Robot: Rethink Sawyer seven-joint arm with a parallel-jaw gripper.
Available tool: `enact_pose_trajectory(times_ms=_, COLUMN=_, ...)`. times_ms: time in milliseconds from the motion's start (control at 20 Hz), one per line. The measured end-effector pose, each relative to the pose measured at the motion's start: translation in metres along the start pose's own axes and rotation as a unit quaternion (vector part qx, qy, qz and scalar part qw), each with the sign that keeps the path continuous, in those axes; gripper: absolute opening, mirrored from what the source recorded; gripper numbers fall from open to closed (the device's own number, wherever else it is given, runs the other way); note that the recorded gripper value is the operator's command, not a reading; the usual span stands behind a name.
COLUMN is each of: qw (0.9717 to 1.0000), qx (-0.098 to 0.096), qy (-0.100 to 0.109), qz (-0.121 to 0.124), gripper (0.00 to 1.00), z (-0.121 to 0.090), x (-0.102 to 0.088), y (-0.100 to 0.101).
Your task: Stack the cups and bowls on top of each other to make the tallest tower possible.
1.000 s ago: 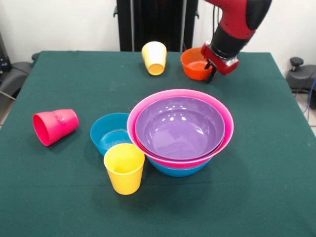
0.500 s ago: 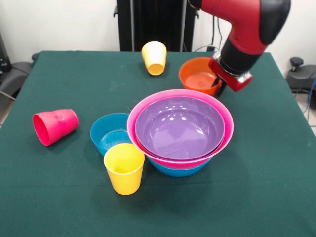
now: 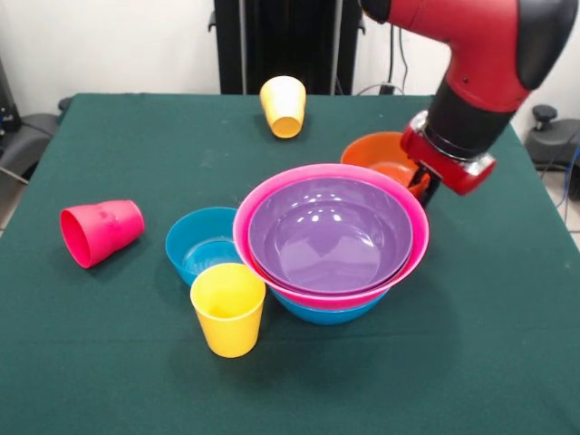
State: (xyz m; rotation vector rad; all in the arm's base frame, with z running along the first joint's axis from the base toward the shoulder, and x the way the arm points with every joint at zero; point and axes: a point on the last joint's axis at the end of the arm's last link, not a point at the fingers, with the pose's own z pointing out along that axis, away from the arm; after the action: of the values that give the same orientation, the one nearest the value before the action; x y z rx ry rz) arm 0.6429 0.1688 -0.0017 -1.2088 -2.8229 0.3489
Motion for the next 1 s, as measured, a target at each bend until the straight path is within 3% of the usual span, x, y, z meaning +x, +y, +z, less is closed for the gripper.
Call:
enact_pose_trajectory(times_ms=300, qw=0.9992, qx=0.002, qy=0.04, qz=0.003, gripper=0.0, z=-0.044, x=0.003, y=0.011)
enact_pose_trajectory(times_ms=450, qw=0.9977, qx=-0.002, qy=0.067, qz=0.01, gripper=0.0, z=-0.082, x=0.007, y=0.012)
enact_pose_trajectory(times_ms=650, qw=0.9965, qx=-0.011, qy=0.081, qz=0.013, gripper=0.0, z=-0.114, x=0.007, y=0.012)
enact_pose_trajectory(times_ms=700, qw=0.9961, qx=-0.02, qy=0.085, qz=0.014, gripper=0.0, z=-0.134, x=0.006, y=0.011)
enact_pose_trajectory(times_ms=850, qw=0.9956, qx=-0.028, qy=0.088, qz=0.013, gripper=0.0, z=-0.155, x=0.004, y=0.011)
enact_pose_trajectory(times_ms=1000, qw=0.9945, qx=-0.04, qy=0.096, qz=0.014, gripper=0.0, z=-0.186, x=-0.005, y=0.01)
